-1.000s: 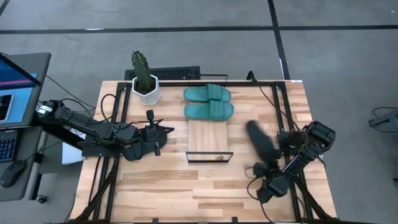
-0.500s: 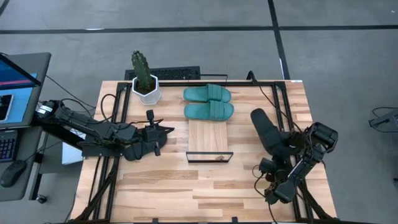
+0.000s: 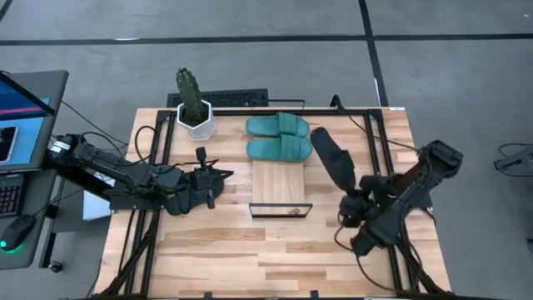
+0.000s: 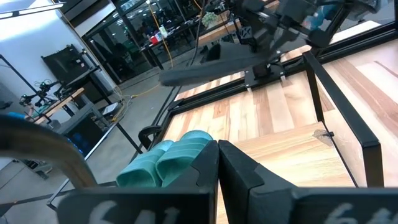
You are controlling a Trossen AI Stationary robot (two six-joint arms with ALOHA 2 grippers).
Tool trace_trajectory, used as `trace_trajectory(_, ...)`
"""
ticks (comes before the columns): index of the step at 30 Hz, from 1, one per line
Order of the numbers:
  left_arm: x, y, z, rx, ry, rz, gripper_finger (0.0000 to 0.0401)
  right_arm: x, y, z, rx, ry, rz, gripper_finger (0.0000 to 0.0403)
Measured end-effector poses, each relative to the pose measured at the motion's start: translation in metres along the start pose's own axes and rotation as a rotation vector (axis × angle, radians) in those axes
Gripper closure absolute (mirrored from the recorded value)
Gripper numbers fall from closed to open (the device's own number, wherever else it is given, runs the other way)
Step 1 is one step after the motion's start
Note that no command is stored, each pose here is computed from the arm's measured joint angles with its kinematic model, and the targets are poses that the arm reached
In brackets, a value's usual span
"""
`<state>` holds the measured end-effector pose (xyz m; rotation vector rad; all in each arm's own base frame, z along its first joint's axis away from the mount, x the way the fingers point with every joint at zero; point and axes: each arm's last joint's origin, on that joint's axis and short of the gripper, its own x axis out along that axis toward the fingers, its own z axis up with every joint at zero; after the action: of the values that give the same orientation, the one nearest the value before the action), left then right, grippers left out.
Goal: Pick and place slides into the shelf
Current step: Put the right black slide on the shelf
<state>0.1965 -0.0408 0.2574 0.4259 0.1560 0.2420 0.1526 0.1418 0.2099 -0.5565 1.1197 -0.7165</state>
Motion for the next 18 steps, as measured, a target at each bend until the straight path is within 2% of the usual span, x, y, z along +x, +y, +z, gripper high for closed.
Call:
trace_trajectory(11,0.0,0.0,0.0,0.002,0.0,0.0,0.0401,0.023,-0.065,0.022,-0.068,-0.054,-0.071,0.04)
trace_trajectory(18,0.0,0.0,0.0,0.003,0.0,0.001,0.0401,0.024,-0.102,0.017,-0.218,-0.093,-0.101,0.04)
